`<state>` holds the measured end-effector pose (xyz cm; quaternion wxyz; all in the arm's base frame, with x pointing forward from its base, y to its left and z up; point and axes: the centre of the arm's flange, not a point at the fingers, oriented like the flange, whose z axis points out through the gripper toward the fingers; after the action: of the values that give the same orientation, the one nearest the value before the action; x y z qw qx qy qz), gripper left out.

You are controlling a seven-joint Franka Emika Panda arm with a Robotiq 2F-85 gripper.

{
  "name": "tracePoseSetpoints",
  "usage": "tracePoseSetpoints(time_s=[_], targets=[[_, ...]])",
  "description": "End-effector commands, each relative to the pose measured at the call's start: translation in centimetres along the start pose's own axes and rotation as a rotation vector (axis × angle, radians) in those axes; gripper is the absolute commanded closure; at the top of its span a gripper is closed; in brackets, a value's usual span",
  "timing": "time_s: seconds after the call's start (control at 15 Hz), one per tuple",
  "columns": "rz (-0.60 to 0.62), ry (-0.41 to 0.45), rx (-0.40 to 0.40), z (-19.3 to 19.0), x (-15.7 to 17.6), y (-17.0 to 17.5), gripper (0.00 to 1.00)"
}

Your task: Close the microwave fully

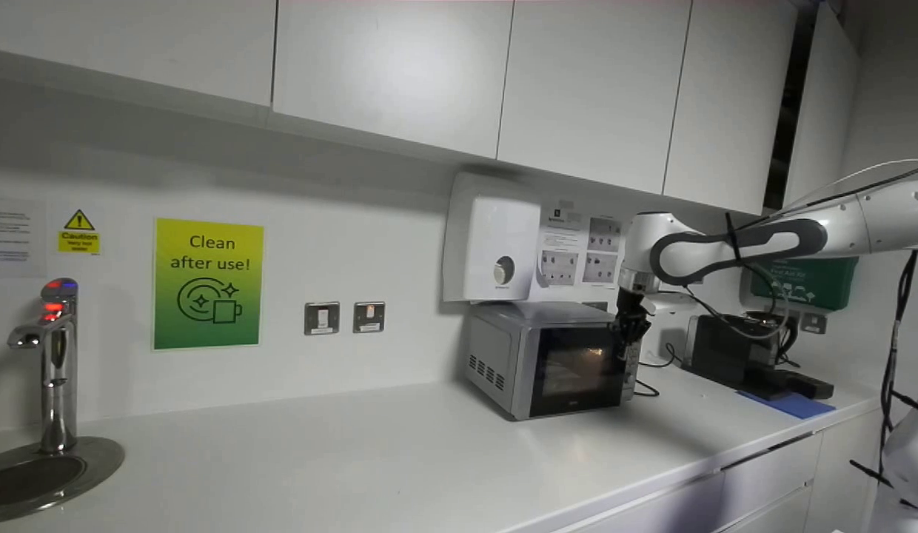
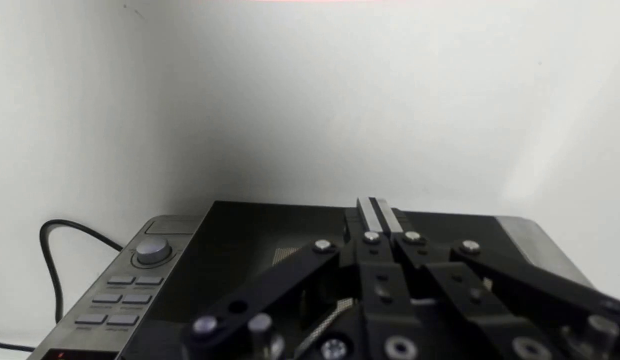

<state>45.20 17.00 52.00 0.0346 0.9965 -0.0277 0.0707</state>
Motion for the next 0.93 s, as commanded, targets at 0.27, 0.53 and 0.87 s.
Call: tracePoseSetpoints(time_s=[0.27, 0.53, 0.87], targets=[[-0.033, -0.039, -0.068, -3.9, -5.8, -2.4, 1.00], [0.025, -0.046, -0.121, -5.6, -8.7, -1.6, 1.00], [0.118, -0.041, -0.154, -6.8, -11.8, 0.6, 1.00]])
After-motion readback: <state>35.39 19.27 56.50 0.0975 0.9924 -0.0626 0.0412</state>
